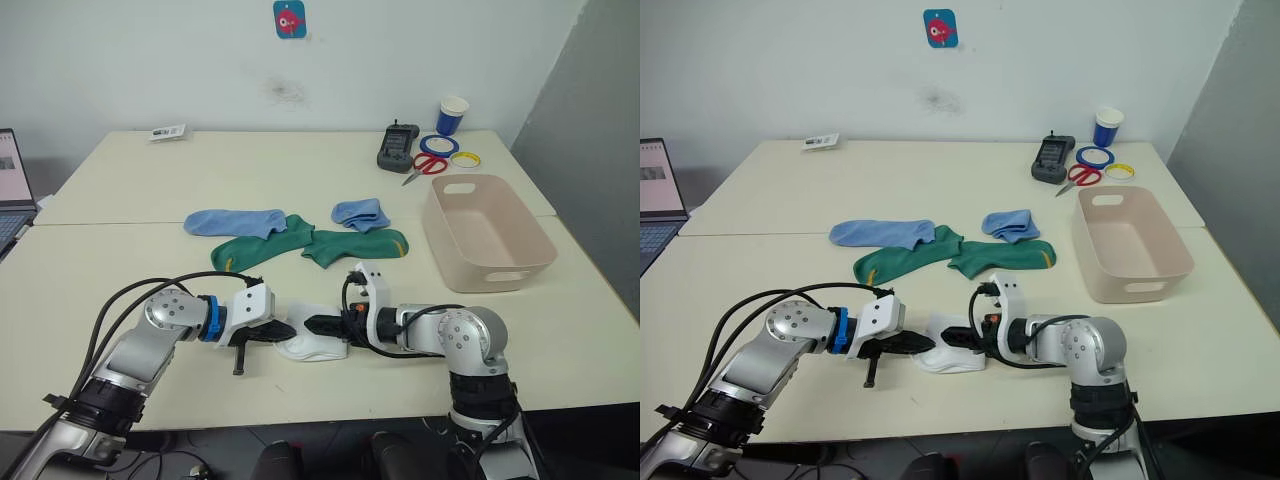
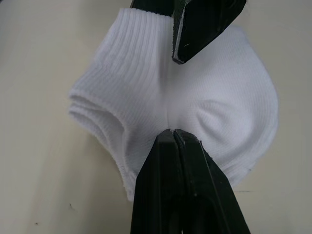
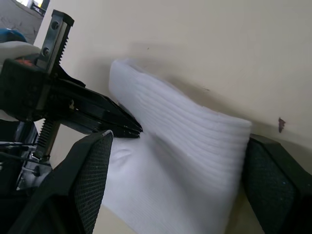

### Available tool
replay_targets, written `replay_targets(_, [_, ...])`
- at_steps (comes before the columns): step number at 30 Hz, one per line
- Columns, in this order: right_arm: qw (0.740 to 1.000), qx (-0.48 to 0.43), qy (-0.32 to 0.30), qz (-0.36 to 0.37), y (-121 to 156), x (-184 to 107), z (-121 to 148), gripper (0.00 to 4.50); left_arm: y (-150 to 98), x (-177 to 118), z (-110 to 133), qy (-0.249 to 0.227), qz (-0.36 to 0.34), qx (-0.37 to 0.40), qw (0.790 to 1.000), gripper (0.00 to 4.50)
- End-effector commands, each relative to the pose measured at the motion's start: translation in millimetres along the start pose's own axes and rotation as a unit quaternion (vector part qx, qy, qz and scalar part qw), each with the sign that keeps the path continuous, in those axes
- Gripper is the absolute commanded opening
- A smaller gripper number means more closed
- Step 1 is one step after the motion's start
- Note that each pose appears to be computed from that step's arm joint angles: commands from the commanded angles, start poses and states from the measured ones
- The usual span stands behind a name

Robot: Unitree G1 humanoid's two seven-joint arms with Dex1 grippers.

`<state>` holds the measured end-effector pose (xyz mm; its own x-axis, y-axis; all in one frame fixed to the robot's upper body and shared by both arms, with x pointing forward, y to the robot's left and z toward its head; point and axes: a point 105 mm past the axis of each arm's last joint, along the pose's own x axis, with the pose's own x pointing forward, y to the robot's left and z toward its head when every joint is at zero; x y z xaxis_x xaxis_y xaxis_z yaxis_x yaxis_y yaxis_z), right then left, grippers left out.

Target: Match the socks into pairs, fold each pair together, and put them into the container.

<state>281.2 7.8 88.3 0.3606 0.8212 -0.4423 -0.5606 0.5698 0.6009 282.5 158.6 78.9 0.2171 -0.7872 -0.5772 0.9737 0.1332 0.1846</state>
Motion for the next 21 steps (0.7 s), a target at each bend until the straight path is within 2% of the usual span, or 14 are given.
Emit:
replay_targets(1, [0.999, 0.011, -0.001, 0.040, 16, 8, 1, 4.07, -4, 1, -18, 0.037, -0.007, -0.022, 0.999, 0.00])
replay_targets(6, [0.998, 0.008, -0.012, 0.054, 19, 11, 7, 4.07, -3, -1, -19, 0.038, -0.005, -0.023, 0.999, 0.00])
replay_targets(7, [0.998, 0.006, -0.015, 0.054, 18, 11, 9, 3.89, -2, -1, -18, 0.038, -0.004, -0.023, 0.999, 0.00])
replay_targets(10, [0.998, 0.001, -0.023, 0.053, 15, 9, 12, 3.15, -2, -1, -19, 0.037, -0.002, -0.025, 0.999, 0.00])
replay_targets(18, [0.998, -0.005, -0.041, 0.052, 15, 8, 18, 0.25, 1, -2, -12, 0.012, 0.003, -0.048, 0.999, 0.00])
replay_targets(19, [0.998, -0.006, -0.042, 0.052, 14, 8, 18, 0.01, 3, -2, -9, 0.003, 0.005, -0.053, 0.999, 0.00])
replay_targets(21, [0.998, -0.008, -0.042, 0.051, 14, 6, 17, 0.01, 4, -2, -4, -0.011, 0.006, -0.058, 0.998, 0.00])
